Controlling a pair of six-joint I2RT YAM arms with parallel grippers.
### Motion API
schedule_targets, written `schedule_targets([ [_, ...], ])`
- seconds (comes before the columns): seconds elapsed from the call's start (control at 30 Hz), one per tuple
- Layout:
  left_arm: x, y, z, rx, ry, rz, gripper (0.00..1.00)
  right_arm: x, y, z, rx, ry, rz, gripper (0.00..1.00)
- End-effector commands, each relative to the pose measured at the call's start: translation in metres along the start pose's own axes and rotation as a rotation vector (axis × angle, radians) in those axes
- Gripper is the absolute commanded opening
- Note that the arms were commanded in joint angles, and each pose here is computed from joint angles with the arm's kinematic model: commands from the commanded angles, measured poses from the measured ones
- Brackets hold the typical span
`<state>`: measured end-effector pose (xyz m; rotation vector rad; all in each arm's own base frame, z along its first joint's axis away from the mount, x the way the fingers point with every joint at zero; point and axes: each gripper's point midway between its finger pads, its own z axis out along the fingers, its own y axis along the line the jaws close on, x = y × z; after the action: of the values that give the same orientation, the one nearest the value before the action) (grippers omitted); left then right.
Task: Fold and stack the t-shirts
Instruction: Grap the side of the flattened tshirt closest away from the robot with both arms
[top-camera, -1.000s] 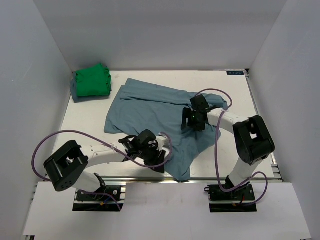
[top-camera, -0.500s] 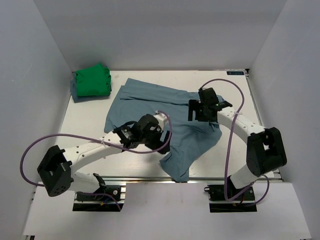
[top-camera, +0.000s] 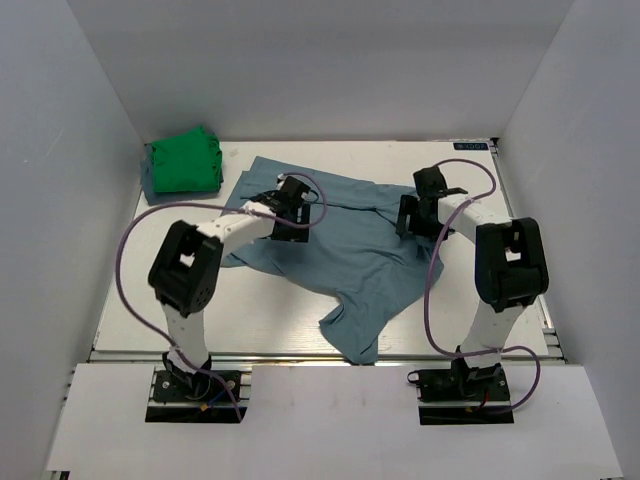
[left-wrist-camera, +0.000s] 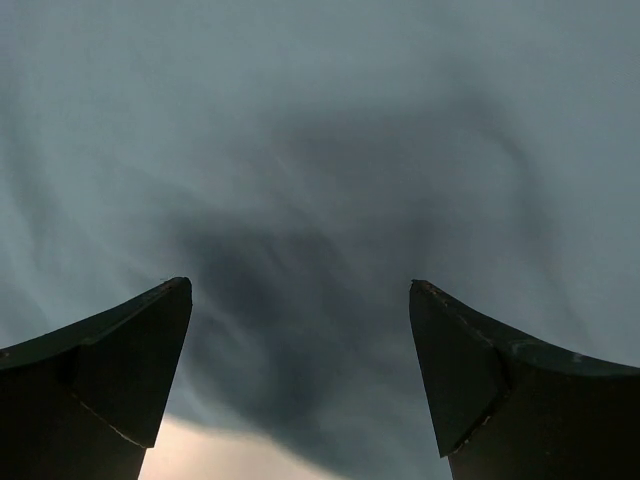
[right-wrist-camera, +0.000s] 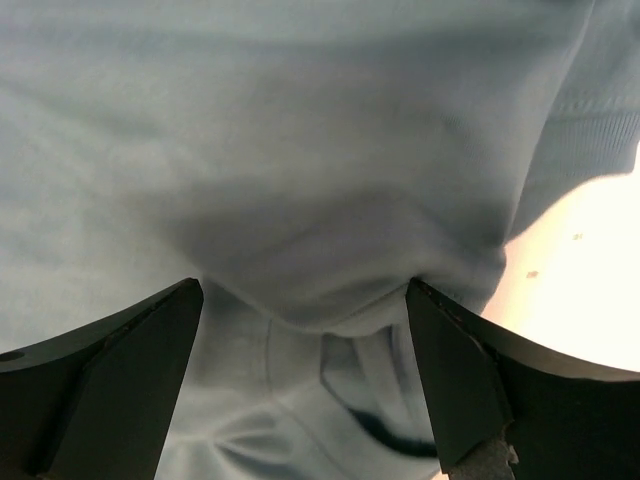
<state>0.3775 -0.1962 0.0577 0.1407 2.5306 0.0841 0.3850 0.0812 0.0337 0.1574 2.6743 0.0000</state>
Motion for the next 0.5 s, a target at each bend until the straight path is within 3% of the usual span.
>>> schedule_targets([
  [0.0,-0.027,0.012,0.020,0.031,-0.005,-0.042,1.00,-0.024,-0.002,-0.002,-0.022,-0.040,-0.003,0.88],
  [0.23,-0.050,-0.003,0.068,0.156,0.035,-0.018,1.00,-0.032,-0.007,0.033,-0.074,0.012,0.006,0.88],
  [0.47,-0.058,-0.028,0.104,0.293,0.093,-0.004,1.00,-0.078,-0.027,0.078,-0.060,0.009,0.030,0.88],
])
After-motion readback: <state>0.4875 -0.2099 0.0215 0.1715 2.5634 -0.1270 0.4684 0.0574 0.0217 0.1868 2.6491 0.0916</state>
